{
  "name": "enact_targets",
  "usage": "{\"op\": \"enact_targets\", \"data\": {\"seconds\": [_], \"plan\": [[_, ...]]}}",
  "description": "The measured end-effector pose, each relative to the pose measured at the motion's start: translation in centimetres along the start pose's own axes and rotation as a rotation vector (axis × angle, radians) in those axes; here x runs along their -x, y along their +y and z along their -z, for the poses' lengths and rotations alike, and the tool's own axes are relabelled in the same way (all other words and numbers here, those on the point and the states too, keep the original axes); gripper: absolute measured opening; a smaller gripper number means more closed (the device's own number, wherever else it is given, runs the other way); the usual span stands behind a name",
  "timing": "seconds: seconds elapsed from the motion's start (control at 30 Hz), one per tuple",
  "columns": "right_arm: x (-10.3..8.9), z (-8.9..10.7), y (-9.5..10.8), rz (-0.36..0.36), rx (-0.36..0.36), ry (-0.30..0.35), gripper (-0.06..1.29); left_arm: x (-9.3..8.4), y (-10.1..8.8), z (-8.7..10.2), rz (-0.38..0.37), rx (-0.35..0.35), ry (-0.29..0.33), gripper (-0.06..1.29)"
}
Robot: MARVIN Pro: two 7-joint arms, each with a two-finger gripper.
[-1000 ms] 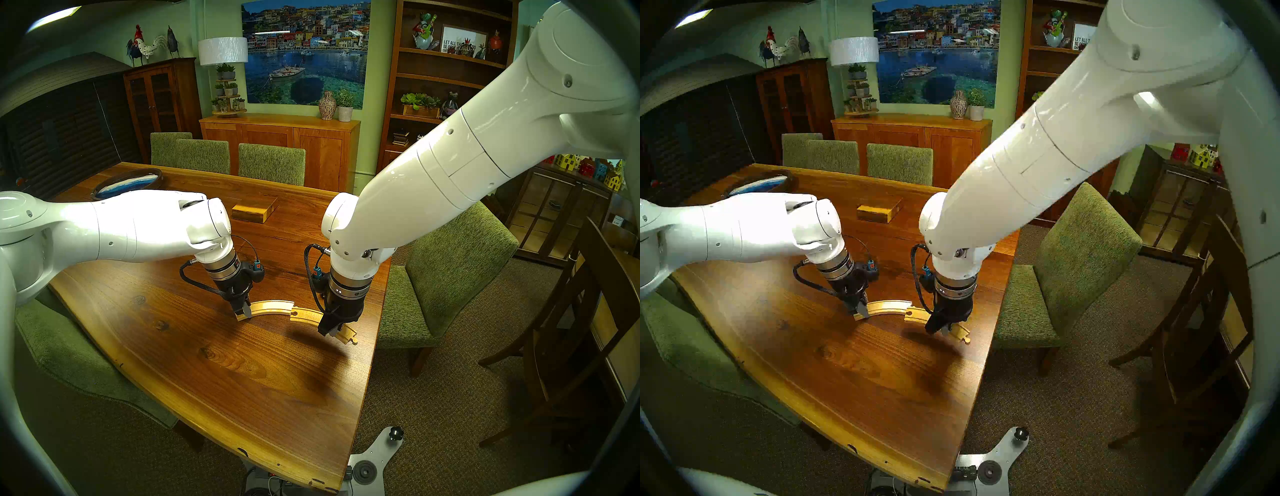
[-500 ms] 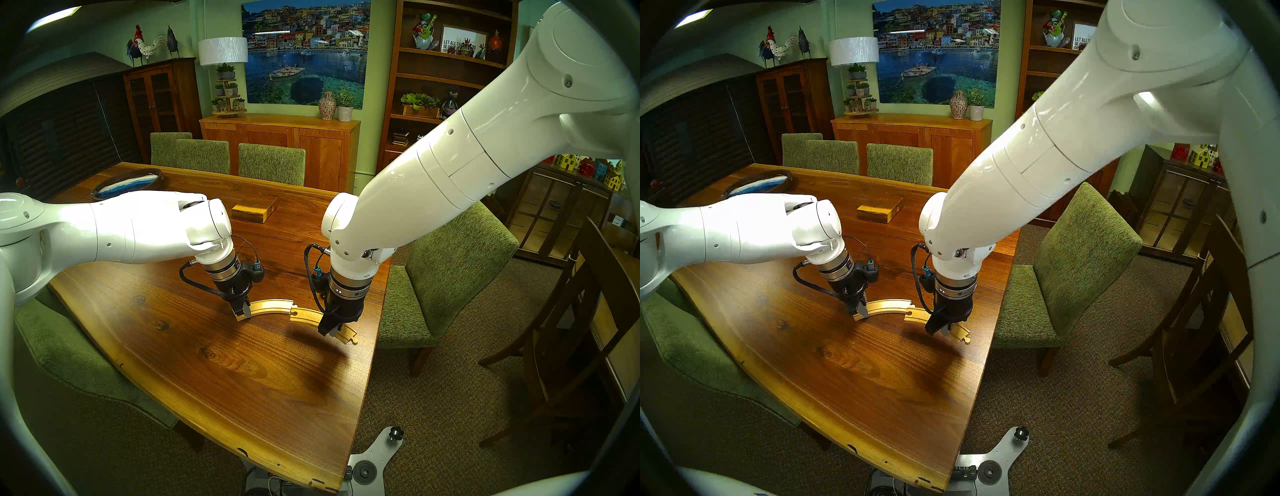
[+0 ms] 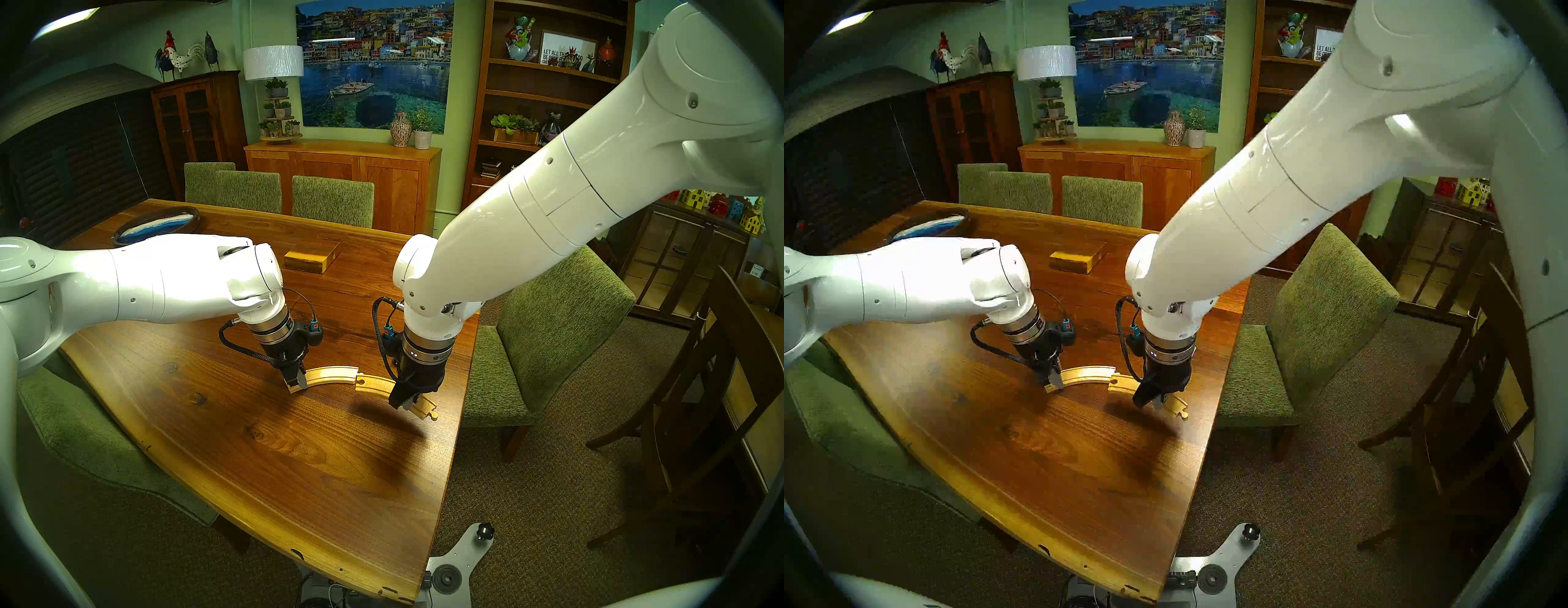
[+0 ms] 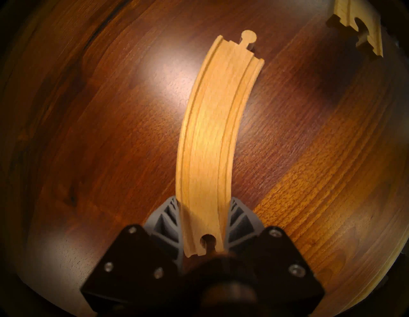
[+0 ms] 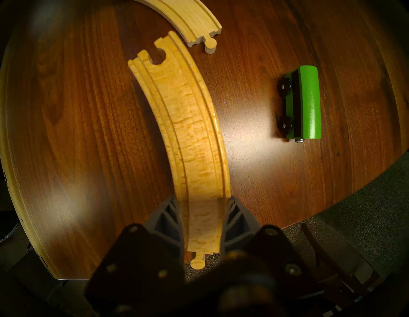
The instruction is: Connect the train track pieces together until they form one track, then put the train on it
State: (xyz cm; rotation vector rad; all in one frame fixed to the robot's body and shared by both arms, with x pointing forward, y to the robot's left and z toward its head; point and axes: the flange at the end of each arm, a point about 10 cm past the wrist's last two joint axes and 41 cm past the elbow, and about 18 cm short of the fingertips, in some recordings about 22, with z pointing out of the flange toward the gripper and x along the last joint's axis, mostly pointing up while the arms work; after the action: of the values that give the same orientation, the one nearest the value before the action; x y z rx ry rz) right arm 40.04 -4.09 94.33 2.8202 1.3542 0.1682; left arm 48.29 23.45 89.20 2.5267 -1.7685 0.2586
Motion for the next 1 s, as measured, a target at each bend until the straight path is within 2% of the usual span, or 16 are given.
{"op": "enact_targets", "data": {"seconds": [0.43, 0.57, 1.0], "plan": [[-2.1, -0.4, 0.4, -0.025, -0.011, -0.014, 0.15, 0.0, 0.0, 0.0, 0.001, -0.002, 0.0, 0.22], [-2.7, -0.7, 0.4, -0.038, -0.008, -0.037, 0.15, 0.0, 0.0, 0.0, 0.001, -0.002, -0.001, 0.22], [-3.6, -1.9, 0.1, -0.052, 0.01, -0.074, 0.15, 0.1, -0.1, 0.0, 0.001, -0.004, -0.001, 0.22]]}}
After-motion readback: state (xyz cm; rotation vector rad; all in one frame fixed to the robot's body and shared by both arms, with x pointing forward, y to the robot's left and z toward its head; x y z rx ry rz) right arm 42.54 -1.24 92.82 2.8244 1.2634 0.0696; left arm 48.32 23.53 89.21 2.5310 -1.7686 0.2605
